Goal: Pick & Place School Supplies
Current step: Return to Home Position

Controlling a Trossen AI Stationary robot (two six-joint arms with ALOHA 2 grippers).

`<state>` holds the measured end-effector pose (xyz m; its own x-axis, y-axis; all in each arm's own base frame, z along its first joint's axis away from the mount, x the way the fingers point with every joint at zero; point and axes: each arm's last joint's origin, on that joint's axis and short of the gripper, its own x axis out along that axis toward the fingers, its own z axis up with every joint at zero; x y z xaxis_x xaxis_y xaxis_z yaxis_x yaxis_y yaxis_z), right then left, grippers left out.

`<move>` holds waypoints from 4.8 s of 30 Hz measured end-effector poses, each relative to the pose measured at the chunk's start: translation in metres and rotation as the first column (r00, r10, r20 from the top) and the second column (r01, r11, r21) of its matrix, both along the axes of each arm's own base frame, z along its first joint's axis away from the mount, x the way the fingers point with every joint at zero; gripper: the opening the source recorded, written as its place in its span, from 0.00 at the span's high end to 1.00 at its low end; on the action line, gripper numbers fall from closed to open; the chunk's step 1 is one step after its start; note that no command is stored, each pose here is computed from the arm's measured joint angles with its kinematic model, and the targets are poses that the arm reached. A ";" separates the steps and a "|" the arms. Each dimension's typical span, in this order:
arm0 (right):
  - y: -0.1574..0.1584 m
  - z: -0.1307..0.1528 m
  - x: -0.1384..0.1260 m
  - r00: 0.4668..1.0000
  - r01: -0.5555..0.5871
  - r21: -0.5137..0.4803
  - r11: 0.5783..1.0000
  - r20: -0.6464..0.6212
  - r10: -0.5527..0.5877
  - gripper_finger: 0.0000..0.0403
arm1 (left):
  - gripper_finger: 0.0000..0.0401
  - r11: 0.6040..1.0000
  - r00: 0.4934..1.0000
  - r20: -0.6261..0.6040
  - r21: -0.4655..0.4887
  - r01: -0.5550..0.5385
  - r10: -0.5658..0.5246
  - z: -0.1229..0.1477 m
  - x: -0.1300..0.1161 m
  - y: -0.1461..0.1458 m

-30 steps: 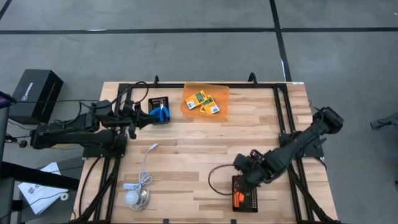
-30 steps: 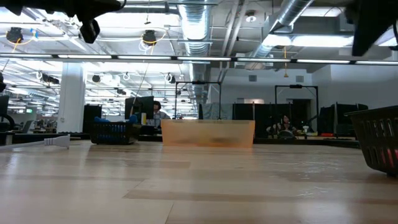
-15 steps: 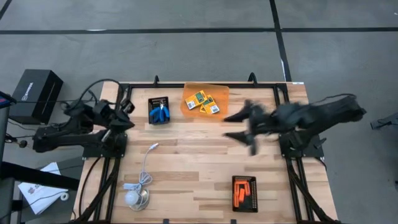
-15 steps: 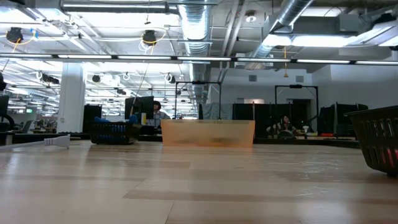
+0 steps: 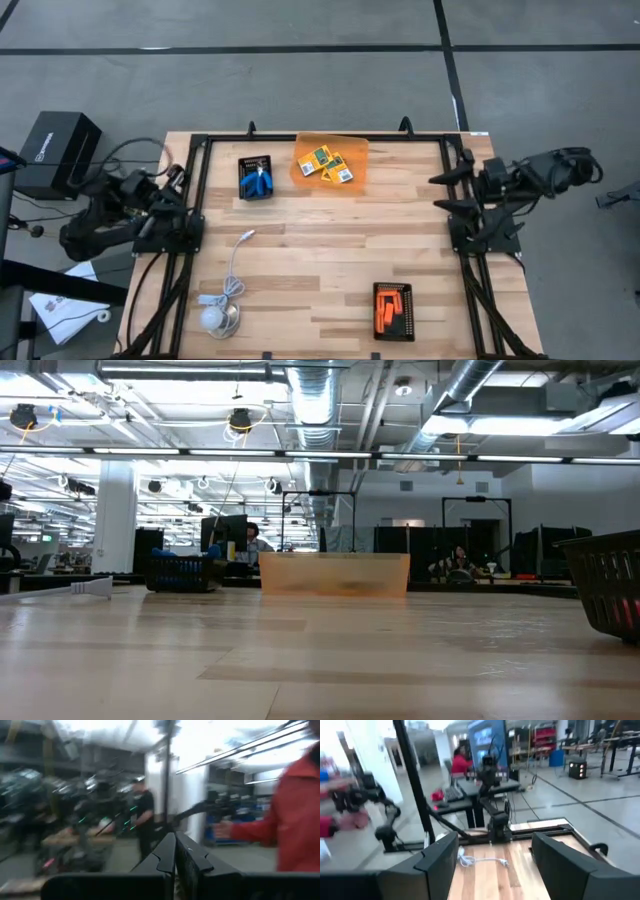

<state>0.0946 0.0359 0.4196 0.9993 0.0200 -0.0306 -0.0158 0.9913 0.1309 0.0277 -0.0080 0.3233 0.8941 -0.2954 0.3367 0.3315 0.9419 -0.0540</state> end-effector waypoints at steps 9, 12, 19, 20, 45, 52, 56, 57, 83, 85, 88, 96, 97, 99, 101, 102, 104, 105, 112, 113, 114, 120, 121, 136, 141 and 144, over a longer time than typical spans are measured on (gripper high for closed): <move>-0.028 -0.124 -0.054 0.954 -0.045 0.209 0.977 0.298 -0.020 0.39 | 0.99 0.981 0.976 -0.092 0.017 -0.194 0.195 -0.020 0.004 0.006; -0.021 -0.151 -0.041 0.981 0.002 0.147 0.989 0.194 -0.031 0.39 | 0.99 0.978 0.971 -0.121 0.001 -0.209 0.207 -0.029 0.011 0.008; -0.020 -0.156 -0.039 0.981 -0.007 0.255 0.967 0.188 -0.043 0.39 | 0.99 0.976 0.969 -0.187 -0.111 -0.185 0.162 -0.062 0.032 0.015; -0.020 -0.154 -0.039 0.976 -0.021 0.278 0.960 0.213 -0.041 0.39 | 0.99 0.979 0.970 -0.201 -0.124 -0.161 0.134 -0.070 0.037 0.016; -0.010 -0.253 -0.015 0.966 0.194 0.116 0.974 -0.193 -0.170 0.39 | 0.99 0.886 0.801 -0.469 -0.075 -0.457 0.373 -0.166 0.076 0.036; -0.003 -0.256 -0.014 0.968 0.044 0.309 0.950 -0.249 0.036 0.39 | 0.99 0.931 0.860 -0.417 -0.082 -0.357 0.293 -0.160 0.076 0.033; -0.001 -0.258 -0.013 0.947 -0.028 0.333 0.943 -0.292 0.131 0.39 | 0.99 0.949 0.879 -0.412 -0.093 -0.300 0.238 -0.160 0.076 0.031; 0.000 -0.259 -0.012 0.939 -0.043 0.330 0.943 -0.310 0.151 0.39 | 0.99 0.950 0.880 -0.412 -0.093 -0.298 0.236 -0.160 0.076 0.031; 0.002 -0.264 -0.010 0.902 -0.101 0.252 0.962 -0.384 0.196 0.39 | 0.99 0.950 0.884 -0.404 -0.094 -0.297 0.237 -0.159 0.076 0.031; 0.002 -0.264 -0.010 0.902 -0.101 0.252 0.962 -0.384 0.196 0.39 | 0.99 0.950 0.884 -0.403 -0.094 -0.297 0.237 -0.159 0.076 0.031; 0.002 -0.264 -0.010 0.902 -0.101 0.252 0.962 -0.384 0.196 0.39 | 0.99 0.950 0.884 -0.402 -0.094 -0.297 0.237 -0.159 0.076 0.031; 0.002 -0.264 -0.010 0.902 -0.101 0.252 0.962 -0.384 0.196 0.39 | 0.99 0.950 0.886 -0.397 -0.094 -0.297 0.237 -0.158 0.077 0.031; 0.002 -0.264 -0.010 0.902 -0.101 0.252 0.962 -0.384 0.196 0.39 | 0.99 0.950 0.886 -0.397 -0.094 -0.297 0.237 -0.158 0.077 0.031; 0.002 -0.264 -0.010 0.902 -0.102 0.253 0.962 -0.384 0.196 0.39 | 0.99 0.950 0.886 -0.397 -0.094 -0.297 0.237 -0.158 0.077 0.031; 0.002 -0.264 -0.010 0.903 -0.102 0.253 0.962 -0.383 0.196 0.39 | 0.99 0.950 0.887 -0.397 -0.094 -0.297 0.237 -0.158 0.077 0.031; 0.002 -0.264 -0.010 0.903 -0.102 0.253 0.962 -0.384 0.196 0.39 | 0.99 0.950 0.887 -0.397 -0.094 -0.296 0.237 -0.158 0.077 0.031; 0.002 -0.264 -0.010 0.903 -0.102 0.253 0.962 -0.383 0.196 0.39 | 0.99 0.950 0.887 -0.397 -0.094 -0.296 0.237 -0.158 0.077 0.031; 0.002 -0.264 -0.010 0.903 -0.102 0.253 0.962 -0.383 0.196 0.39 | 0.99 0.950 0.887 -0.396 -0.094 -0.296 0.237 -0.158 0.077 0.031; 0.002 -0.264 -0.010 0.903 -0.102 0.253 0.962 -0.383 0.196 0.39 | 0.99 0.951 0.887 -0.395 -0.094 -0.296 0.237 -0.158 0.077 0.031; 0.002 -0.264 -0.010 0.903 -0.102 0.253 0.962 -0.383 0.196 0.39 | 0.99 0.950 0.887 -0.395 -0.094 -0.296 0.238 -0.158 0.077 0.031; 0.002 -0.264 -0.010 0.903 -0.102 0.253 0.962 -0.383 0.196 0.39 | 0.99 0.951 0.887 -0.395 -0.094 -0.296 0.237 -0.158 0.077 0.031; 0.002 -0.264 -0.010 0.903 -0.102 0.253 0.962 -0.383 0.196 0.39 | 0.99 0.951 0.888 -0.394 -0.094 -0.296 0.237 -0.158 0.077 0.031; 0.002 -0.264 -0.010 0.903 -0.102 0.253 0.962 -0.383 0.196 0.39 | 0.99 0.950 0.888 -0.394 -0.094 -0.296 0.238 -0.158 0.077 0.031; 0.002 -0.264 -0.010 0.903 -0.102 0.253 0.962 -0.383 0.196 0.39 | 0.99 0.951 0.889 -0.392 -0.094 -0.296 0.238 -0.157 0.077 0.031; 0.002 -0.264 -0.010 0.903 -0.102 0.253 0.962 -0.383 0.196 0.39 | 0.99 0.951 0.889 -0.392 -0.094 -0.296 0.238 -0.157 0.077 0.031; 0.002 -0.264 -0.010 0.903 -0.102 0.253 0.962 -0.383 0.196 0.39 | 0.99 0.951 0.889 -0.392 -0.094 -0.296 0.238 -0.157 0.077 0.031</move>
<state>0.0849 0.0384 0.1553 0.8872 0.2209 -0.4051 -0.0603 0.9259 0.3729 0.1042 0.0229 0.1659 0.9999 -0.0008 -0.0142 -0.0030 0.9635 -0.2678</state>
